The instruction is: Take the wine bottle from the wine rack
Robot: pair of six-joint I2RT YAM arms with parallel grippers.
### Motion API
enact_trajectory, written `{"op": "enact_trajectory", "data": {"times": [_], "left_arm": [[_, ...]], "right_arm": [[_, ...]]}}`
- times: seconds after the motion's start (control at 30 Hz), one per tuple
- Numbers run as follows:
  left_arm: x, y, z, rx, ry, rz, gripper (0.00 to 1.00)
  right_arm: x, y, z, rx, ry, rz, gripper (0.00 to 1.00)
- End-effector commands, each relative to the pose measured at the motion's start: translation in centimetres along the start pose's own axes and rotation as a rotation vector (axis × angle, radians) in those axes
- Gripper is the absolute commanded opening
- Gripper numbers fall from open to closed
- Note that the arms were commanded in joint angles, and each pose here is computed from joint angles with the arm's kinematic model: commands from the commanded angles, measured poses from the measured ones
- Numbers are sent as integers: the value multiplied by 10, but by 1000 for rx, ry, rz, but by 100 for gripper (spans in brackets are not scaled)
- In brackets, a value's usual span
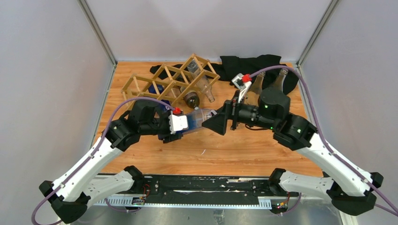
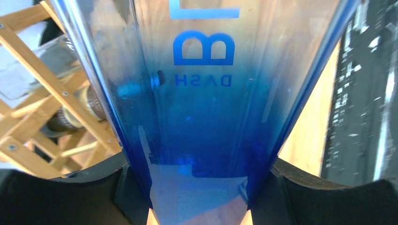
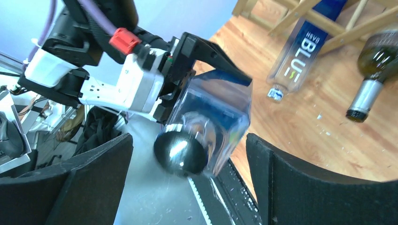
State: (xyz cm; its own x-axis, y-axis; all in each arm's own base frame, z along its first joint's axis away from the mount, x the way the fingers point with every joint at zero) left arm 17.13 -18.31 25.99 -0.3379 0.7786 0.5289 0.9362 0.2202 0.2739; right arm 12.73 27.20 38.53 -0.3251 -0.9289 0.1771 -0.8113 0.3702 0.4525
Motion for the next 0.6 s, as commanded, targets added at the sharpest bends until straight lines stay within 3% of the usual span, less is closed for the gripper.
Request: {"op": "enact_trajectory", "data": {"times": [0.0, 0.33, 0.57], "left_arm": [[19, 1, -58, 147, -224, 23, 0], [25, -24, -86, 358, -301, 263, 0], [29, -41, -94, 400, -292, 422, 0]], "right_arm": [[33, 7, -34, 105, -154, 40, 94], [28, 13, -31, 192, -184, -47, 95], [0, 13, -28, 226, -172, -118, 95]]}}
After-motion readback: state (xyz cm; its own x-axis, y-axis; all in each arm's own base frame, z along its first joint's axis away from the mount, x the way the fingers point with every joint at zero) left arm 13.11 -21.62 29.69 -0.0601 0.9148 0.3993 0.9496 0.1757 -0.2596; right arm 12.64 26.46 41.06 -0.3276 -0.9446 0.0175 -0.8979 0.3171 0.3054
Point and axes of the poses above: each gripper's point midway between its finger pads, its own x axis back along the fingers, its own y axis along the line the jaws close on, z = x × y, the point moved 3 cm from there along x, back along the fingers, and after that the axes turned 7 degrees about x, right-handed, at the moved point
